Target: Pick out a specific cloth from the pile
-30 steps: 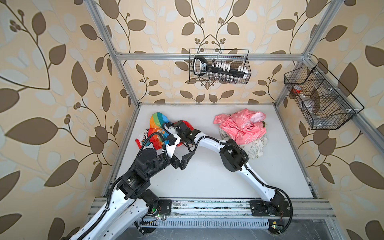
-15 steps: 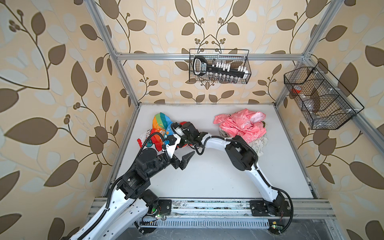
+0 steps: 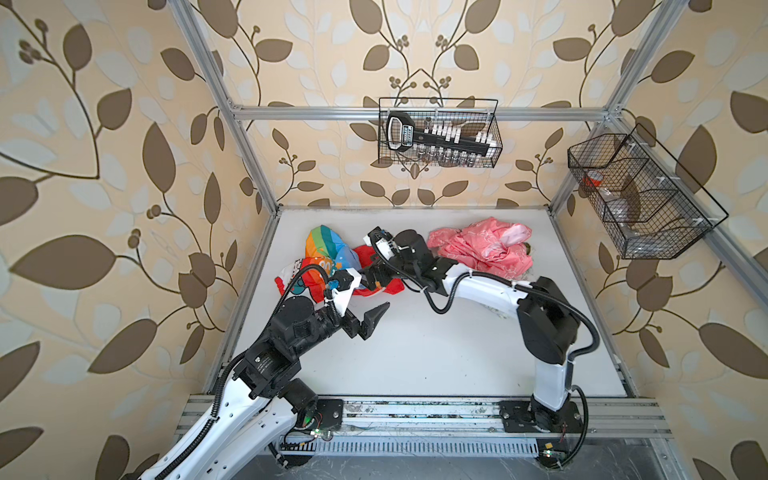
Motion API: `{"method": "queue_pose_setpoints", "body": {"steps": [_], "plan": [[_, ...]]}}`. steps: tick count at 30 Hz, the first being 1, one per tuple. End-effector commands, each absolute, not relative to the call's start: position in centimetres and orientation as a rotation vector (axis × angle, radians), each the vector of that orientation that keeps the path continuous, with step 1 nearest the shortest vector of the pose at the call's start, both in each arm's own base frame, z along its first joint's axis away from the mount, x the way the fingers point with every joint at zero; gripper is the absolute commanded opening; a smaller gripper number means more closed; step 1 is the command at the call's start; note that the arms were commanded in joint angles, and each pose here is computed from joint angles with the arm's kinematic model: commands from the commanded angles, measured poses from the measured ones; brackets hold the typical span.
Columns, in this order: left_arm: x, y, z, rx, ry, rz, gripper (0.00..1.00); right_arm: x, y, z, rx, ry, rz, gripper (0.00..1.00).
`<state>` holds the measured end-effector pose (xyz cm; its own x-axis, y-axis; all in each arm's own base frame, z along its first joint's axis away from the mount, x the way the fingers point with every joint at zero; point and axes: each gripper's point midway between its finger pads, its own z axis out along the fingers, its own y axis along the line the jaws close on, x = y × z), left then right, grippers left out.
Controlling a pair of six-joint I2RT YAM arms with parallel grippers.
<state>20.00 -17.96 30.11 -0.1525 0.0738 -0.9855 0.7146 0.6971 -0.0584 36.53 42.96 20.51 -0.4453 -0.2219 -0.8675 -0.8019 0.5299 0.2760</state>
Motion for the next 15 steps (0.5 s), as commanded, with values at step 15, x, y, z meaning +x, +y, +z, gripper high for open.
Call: {"method": "queue_pose_setpoints", "body": {"steps": [15], "plan": [[29.3,-16.2,23.1,0.454,1.948,-0.484,0.99,35.6,19.4,24.0,-0.386,2.052,0.476,1.0]]}}
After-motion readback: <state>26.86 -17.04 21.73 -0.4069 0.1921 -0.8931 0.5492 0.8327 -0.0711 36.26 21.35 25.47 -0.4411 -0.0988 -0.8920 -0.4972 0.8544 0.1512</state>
